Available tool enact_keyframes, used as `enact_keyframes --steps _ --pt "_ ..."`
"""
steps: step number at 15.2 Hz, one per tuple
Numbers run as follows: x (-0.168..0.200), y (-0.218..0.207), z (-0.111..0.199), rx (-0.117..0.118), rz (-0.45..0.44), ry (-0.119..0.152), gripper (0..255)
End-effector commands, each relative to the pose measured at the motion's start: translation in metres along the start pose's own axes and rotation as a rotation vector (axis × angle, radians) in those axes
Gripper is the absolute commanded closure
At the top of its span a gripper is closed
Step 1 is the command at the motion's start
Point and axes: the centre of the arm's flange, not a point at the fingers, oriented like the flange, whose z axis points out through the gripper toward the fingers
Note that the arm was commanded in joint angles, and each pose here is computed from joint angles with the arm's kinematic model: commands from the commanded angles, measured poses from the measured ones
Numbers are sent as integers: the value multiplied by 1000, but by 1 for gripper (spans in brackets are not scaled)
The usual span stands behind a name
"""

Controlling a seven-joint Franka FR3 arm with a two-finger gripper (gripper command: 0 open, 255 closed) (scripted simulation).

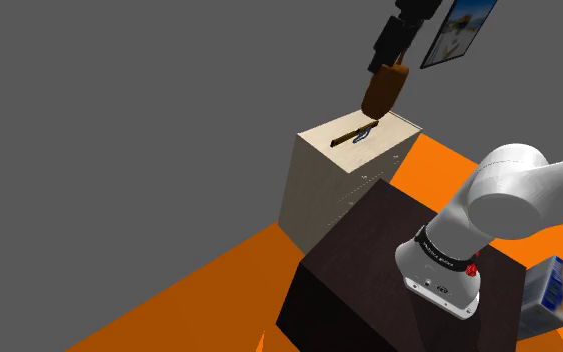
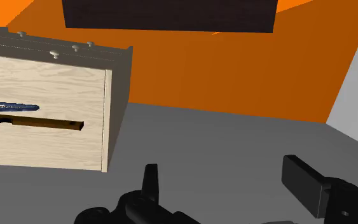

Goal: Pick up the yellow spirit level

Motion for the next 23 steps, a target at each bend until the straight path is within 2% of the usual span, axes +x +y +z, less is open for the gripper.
enact_keyframes --steps 1,12,23 --pt "0 0 0 0 0 0 0" --pt "-17 102 101 11 -401 -35 0" --pt "3 202 203 21 -803 -70 0"
